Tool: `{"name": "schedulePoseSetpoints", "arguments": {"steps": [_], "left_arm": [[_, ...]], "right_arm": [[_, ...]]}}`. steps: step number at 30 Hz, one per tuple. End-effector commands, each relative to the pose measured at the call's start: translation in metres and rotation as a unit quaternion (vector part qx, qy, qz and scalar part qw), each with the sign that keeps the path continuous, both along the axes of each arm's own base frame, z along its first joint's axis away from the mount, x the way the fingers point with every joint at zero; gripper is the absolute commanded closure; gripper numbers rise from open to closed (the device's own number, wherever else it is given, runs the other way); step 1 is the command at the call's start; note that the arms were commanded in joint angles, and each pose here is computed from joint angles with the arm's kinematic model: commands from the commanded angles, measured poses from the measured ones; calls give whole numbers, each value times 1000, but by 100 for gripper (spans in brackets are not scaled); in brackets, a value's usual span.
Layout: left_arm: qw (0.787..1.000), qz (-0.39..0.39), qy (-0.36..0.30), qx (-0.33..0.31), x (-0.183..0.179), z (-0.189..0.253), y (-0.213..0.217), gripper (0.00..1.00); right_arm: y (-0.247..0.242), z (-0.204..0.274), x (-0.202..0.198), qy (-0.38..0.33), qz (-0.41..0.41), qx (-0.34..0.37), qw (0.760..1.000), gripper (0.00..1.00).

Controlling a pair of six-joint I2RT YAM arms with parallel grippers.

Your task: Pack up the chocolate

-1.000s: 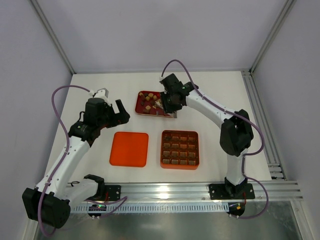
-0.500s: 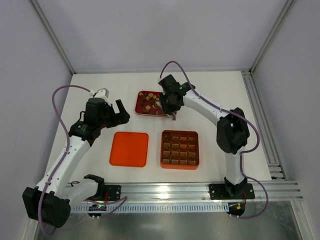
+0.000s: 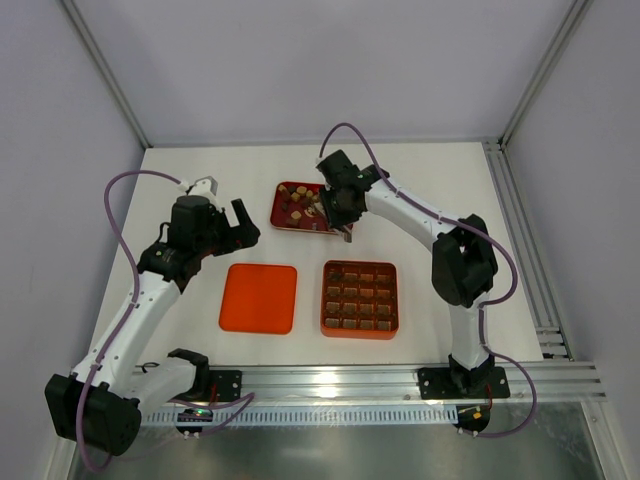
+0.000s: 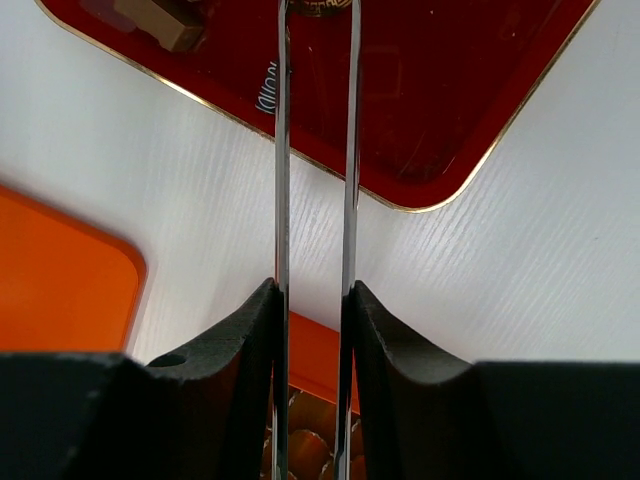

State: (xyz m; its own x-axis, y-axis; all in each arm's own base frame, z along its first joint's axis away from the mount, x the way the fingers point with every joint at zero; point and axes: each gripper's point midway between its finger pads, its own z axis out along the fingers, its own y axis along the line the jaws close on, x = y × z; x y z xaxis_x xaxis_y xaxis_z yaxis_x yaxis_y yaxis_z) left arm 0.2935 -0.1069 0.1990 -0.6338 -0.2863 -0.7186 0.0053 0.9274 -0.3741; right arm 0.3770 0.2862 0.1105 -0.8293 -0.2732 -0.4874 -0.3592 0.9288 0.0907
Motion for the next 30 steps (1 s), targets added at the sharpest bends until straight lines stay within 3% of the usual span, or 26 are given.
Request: {"name": "schedulePoseSetpoints", "arguments": {"steps": [1,18,30], "left_arm": [[1000,-2,-11,7,3,3,2,0],[1000,-2,-12,5,2,4,2,0],[1000,-6,-11,2,2,4,0,0]], "right_arm": [[1,46,7,-49,-1,20,999,69],[-16,88,-9,-78,-9,33,996,71],[-55,122,-71,-86,-9,60,994,71]]}}
